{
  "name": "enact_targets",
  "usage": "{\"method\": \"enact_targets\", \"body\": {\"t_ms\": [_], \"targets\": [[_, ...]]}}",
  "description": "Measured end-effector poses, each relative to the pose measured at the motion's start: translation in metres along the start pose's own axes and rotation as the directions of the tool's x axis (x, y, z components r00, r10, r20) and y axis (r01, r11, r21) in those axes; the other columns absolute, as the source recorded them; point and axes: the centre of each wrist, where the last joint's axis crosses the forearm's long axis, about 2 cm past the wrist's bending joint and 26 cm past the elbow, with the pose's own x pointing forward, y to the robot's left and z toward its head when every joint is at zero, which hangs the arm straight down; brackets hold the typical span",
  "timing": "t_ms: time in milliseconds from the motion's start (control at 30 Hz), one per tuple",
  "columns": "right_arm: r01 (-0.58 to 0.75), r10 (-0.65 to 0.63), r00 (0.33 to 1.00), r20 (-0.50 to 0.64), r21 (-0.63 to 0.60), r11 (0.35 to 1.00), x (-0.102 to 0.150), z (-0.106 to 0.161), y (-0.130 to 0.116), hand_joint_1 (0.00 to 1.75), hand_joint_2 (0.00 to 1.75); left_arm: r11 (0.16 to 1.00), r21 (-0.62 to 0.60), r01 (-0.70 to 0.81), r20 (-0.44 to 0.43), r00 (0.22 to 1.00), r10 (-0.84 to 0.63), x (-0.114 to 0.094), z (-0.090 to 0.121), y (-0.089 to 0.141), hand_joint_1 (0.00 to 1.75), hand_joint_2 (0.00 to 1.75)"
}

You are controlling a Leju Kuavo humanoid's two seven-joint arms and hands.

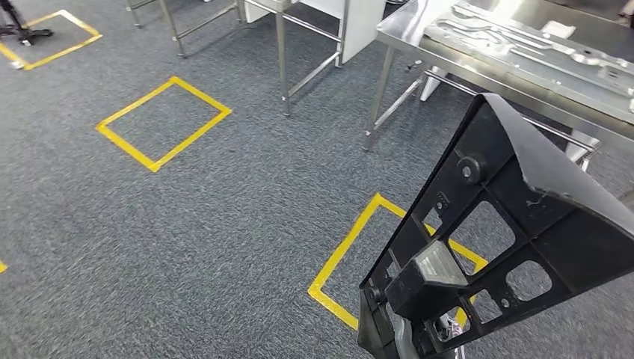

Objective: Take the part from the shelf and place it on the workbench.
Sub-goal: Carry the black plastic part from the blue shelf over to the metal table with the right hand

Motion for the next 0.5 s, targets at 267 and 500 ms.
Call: {"method": "enact_targets", "body": {"t_ms": [267, 500], "targets": [[-0.001, 0.001, 1.000, 0.003, 0.000, 1.000, 0.0000, -0.0006, -0.0003, 1.75, 1.75, 1.000, -0.004, -0.002, 0.003, 1.000, 0.002, 0.0012, -0.0008, -0.0023, 0.00, 0.00], [0.002, -0.002, 1.000, 0.005, 0.000, 1.000, -0.0001, -0.0018, 0.0000, 1.75, 1.75, 1.000, -0.004, 0.001, 0.003, 1.000, -0.001, -0.0005, 0.0005, -0.0010, 0.00, 0.00]]}}
